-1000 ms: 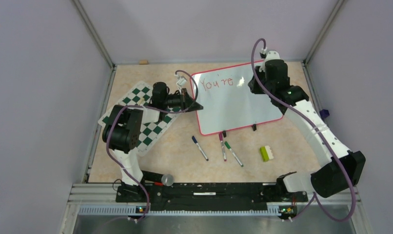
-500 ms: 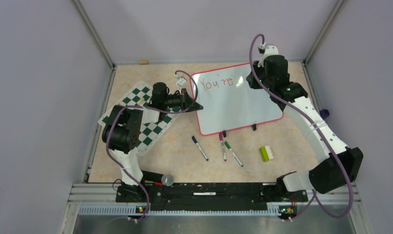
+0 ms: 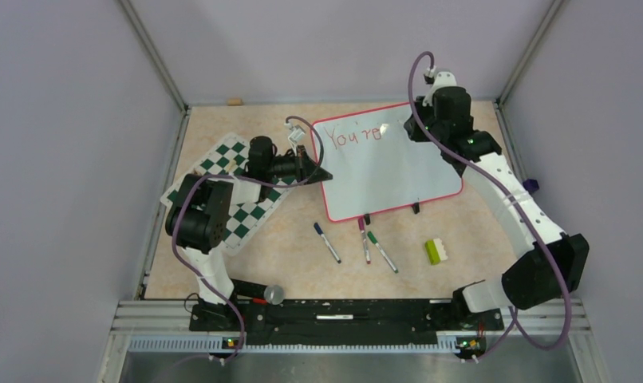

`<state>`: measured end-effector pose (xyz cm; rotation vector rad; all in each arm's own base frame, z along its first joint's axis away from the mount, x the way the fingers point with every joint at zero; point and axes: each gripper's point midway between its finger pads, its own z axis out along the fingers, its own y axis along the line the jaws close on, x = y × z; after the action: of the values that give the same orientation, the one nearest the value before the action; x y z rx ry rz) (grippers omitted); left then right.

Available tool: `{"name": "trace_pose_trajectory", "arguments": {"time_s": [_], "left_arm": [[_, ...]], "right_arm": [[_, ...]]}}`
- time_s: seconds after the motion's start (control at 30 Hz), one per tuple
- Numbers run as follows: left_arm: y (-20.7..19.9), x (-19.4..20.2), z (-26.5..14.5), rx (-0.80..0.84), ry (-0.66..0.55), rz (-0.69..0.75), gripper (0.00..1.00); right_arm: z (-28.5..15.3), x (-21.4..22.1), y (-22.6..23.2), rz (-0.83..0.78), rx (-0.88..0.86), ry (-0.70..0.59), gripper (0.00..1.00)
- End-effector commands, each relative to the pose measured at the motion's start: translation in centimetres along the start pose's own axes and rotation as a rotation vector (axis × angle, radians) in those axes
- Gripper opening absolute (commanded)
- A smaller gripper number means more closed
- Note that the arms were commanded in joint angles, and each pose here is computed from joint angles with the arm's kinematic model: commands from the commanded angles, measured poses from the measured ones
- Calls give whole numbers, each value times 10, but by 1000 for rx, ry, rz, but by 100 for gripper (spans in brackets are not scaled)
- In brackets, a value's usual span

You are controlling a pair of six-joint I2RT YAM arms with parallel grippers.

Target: Write a sentence on the whiteboard

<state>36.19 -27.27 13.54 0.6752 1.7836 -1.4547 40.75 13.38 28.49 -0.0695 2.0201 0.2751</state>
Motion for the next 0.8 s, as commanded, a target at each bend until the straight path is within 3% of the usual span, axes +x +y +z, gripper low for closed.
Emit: {"name": "trace_pose_trajectory", "arguments": {"time_s": [0.0, 0.77], "left_arm": [[16, 25, 3, -49, 25, 88, 0], [15, 27, 10, -41, 45, 94, 0]], "right_arm": [[-1, -37, 3, 23, -8, -91, 0], [24, -38, -4, 49, 16, -60, 0]]}}
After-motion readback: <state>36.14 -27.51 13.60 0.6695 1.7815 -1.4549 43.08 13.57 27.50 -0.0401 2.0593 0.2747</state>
